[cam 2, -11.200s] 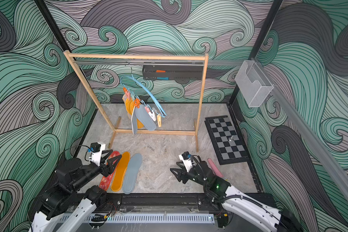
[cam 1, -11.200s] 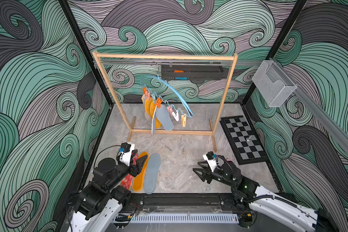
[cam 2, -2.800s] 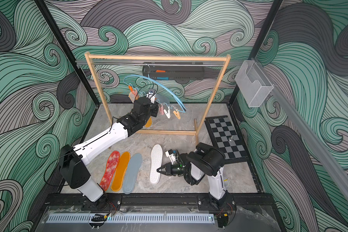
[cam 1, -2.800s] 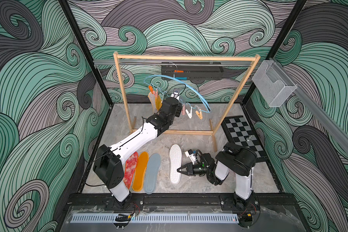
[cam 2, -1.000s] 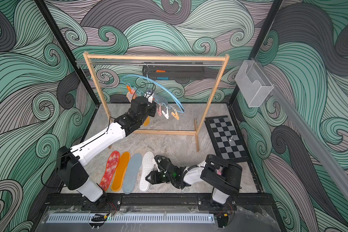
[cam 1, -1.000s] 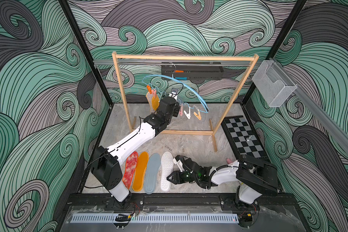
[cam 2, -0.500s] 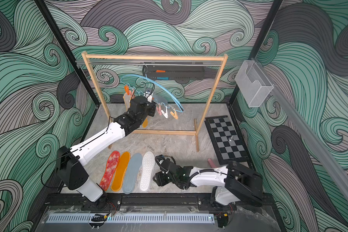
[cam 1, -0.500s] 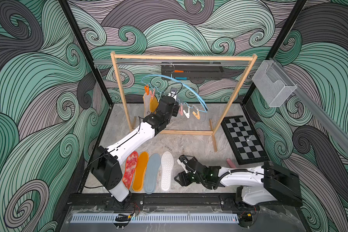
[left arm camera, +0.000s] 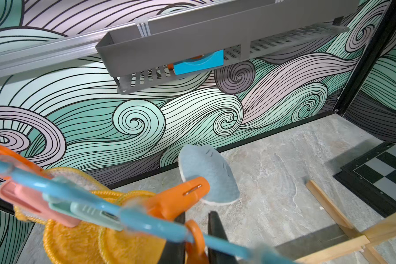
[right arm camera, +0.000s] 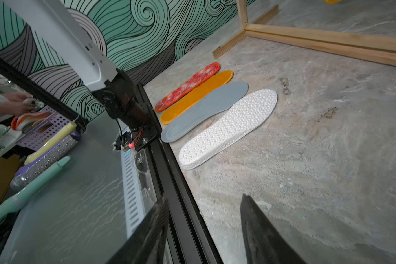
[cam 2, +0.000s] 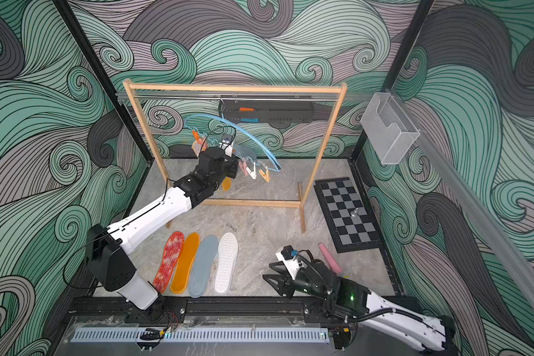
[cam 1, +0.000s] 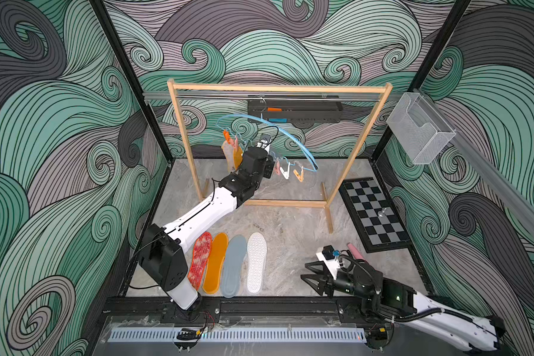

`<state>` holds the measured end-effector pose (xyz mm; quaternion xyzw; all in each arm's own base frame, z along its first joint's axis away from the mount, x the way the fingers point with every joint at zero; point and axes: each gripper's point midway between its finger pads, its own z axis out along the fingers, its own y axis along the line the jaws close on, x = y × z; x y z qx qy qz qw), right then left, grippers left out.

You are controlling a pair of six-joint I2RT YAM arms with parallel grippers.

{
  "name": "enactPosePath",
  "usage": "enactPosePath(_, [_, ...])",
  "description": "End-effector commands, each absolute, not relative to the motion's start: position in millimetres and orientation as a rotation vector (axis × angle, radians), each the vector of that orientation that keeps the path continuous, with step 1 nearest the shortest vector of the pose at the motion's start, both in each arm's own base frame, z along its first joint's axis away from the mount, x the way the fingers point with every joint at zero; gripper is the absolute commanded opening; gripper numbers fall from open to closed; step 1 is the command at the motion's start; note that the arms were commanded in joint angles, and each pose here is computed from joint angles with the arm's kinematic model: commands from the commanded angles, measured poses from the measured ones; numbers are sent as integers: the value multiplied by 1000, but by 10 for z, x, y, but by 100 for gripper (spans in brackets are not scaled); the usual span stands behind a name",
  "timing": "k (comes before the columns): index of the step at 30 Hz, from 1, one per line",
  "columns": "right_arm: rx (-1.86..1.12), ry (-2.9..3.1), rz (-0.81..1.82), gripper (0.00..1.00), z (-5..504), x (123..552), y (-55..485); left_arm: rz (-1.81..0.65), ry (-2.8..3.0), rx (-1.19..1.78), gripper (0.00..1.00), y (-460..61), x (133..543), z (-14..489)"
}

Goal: Take the shoe insoles off the hanger
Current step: Remove the insole from the hanger.

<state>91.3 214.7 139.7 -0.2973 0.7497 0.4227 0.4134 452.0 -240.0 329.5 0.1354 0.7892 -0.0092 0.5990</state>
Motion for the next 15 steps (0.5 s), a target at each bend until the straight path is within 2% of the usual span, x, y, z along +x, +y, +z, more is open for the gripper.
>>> enactPosePath(1, [-800, 1863, 1013, 53, 1332, 878, 2054, -21, 1886, 310, 3, -2369, 4559, 3146])
enactPosePath(10, [-840, 1935, 978, 53, 1232, 896, 2142, -27, 1890, 304, 3, -2361, 4554, 3139])
enactPosePath(15, [-824, 1917, 983, 52, 1257, 901, 2119, -20, 1892, 302, 15, -2334, 4540, 3149])
